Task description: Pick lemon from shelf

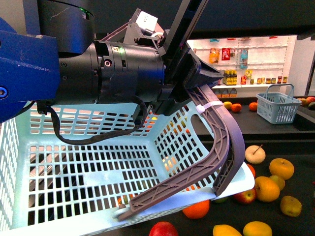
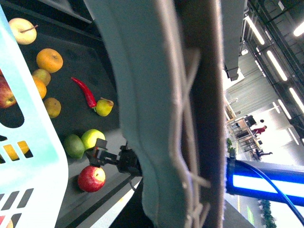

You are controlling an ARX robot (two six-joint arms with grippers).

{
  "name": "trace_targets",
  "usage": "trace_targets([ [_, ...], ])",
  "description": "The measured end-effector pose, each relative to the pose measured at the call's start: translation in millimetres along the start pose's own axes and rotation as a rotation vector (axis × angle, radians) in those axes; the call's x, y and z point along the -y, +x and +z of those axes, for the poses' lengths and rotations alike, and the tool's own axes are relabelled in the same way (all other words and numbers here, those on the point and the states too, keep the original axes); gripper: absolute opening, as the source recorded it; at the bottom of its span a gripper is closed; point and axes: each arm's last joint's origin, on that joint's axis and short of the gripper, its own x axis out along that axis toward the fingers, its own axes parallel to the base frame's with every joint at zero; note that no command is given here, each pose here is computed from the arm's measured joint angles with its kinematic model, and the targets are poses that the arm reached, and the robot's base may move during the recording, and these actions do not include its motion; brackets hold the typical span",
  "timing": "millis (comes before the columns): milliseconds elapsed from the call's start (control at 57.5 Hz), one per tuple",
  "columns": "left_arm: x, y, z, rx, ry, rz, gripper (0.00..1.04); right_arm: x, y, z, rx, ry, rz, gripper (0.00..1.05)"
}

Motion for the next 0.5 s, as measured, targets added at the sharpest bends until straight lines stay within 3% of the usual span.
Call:
trace_targets([
  [504, 0, 0, 0, 0.001, 0.0, 0.001, 0.08, -71, 64, -5, -0.127, 0.194, -0.048, 1.02],
])
